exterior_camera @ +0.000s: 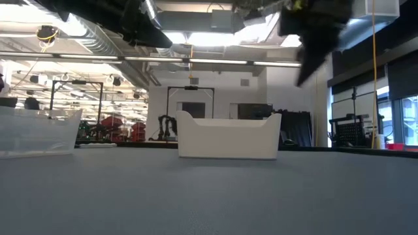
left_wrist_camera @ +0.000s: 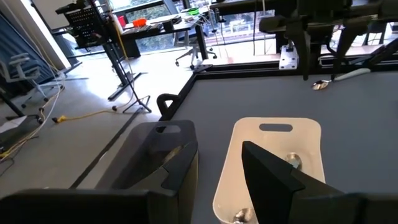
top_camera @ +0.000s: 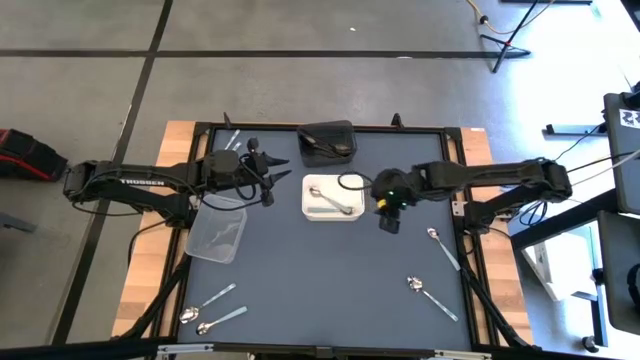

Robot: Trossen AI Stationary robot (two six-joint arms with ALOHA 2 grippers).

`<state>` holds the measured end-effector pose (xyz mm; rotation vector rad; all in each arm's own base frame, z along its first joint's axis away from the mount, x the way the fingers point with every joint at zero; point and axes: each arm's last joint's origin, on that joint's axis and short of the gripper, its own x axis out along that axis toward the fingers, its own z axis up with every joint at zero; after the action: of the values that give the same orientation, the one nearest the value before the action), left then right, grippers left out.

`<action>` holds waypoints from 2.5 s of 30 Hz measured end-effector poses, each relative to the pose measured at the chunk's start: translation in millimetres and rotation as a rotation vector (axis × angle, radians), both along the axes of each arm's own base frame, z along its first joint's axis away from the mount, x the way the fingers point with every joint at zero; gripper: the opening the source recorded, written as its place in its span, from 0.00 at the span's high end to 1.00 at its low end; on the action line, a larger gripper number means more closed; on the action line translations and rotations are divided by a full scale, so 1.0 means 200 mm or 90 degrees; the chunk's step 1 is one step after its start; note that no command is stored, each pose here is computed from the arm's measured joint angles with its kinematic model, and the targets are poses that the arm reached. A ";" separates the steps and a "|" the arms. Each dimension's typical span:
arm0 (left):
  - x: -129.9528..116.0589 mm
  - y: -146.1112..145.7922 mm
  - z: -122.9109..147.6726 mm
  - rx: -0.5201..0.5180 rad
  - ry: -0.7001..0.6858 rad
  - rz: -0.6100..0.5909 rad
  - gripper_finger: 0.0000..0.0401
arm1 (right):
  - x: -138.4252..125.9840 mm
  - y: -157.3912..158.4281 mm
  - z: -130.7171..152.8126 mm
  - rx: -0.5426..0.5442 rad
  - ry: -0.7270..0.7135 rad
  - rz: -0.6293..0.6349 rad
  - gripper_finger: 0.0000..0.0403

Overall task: Sort silverware by color (type)
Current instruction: Put the blue spoon into the white bin

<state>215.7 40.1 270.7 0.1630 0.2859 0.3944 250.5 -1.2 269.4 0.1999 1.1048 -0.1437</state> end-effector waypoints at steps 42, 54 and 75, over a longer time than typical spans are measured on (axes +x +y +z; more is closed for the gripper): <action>0.00 0.00 0.01 -0.004 -0.017 0.001 0.70 | -0.34 0.07 -0.65 0.139 0.614 -0.347 0.61; 0.00 0.00 0.01 -0.005 -0.016 0.001 0.70 | -0.30 0.06 -0.82 0.088 0.707 -0.308 0.61; 0.00 0.00 0.01 -0.005 -0.015 0.002 0.70 | -0.22 0.08 -0.76 0.016 0.662 -0.186 0.98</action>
<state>216.2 40.0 272.5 0.1498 0.2640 0.3974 205.9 13.8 116.8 0.3207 2.1091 -0.5340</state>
